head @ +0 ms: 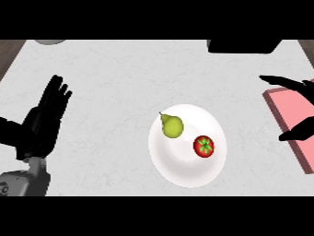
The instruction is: Pick the tomato from the plate and place it in the cardboard box
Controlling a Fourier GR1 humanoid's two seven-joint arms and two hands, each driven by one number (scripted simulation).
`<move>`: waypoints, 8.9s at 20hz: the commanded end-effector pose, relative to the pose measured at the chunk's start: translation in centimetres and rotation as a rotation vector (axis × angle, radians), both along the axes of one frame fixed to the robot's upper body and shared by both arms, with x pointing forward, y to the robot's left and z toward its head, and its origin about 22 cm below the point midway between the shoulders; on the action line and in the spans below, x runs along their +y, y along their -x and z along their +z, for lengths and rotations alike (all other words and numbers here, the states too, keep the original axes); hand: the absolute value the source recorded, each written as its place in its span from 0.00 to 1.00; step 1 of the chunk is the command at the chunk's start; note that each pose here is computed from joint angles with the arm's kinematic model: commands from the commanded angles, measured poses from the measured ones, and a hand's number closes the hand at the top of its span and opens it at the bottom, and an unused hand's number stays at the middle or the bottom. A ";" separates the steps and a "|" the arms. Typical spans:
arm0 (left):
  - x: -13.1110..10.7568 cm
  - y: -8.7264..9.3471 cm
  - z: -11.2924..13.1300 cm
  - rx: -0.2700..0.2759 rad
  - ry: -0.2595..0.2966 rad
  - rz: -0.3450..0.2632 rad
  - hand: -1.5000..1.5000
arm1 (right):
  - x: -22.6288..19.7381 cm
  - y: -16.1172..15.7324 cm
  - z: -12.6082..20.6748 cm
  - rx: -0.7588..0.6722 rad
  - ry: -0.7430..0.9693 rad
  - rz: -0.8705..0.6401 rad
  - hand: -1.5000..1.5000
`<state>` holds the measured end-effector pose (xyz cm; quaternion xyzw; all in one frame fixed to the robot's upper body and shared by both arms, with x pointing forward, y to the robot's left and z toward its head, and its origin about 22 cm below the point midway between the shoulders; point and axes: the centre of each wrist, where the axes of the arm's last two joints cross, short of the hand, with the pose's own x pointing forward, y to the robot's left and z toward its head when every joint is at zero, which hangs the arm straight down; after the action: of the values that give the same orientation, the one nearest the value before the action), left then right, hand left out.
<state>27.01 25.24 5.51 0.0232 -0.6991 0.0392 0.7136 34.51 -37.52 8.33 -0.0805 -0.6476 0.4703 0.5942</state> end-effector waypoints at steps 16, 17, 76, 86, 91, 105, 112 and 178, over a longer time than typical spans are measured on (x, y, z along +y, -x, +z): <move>-0.6 0.6 -0.5 0.001 0.011 0.027 0.50 | 13.2 1.4 4.3 0.176 0.089 0.120 0.00; 1.5 -0.8 -1.3 -0.006 0.015 0.027 0.50 | 11.7 1.5 2.8 0.184 0.116 0.116 0.00; 0.0 0.8 0.6 -0.004 -0.002 0.020 0.50 | 17.3 4.3 -10.6 0.278 0.194 0.092 0.00; 0.7 0.6 1.0 -0.001 0.008 0.031 0.50 | 18.0 3.2 -10.2 0.226 0.203 0.116 1.00; 2.2 0.6 0.8 0.008 0.012 0.017 0.50 | 18.6 3.2 -11.3 0.089 0.239 0.163 1.00; 0.9 -0.7 0.4 -0.004 -0.001 0.051 0.50 | 28.4 9.7 -7.6 -0.216 0.439 -0.187 1.00; 0.3 1.8 -0.7 0.009 0.000 0.020 0.50 | 32.1 13.6 -1.4 -0.390 0.490 -0.174 1.00; 0.7 0.2 0.5 0.001 0.014 0.026 0.50 | -2.2 0.1 3.0 -0.536 -0.072 -0.992 0.00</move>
<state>26.46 25.96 5.48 0.0303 -0.6979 0.0508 0.7138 34.70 -38.81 11.00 -0.5200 -0.6350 0.1546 0.5499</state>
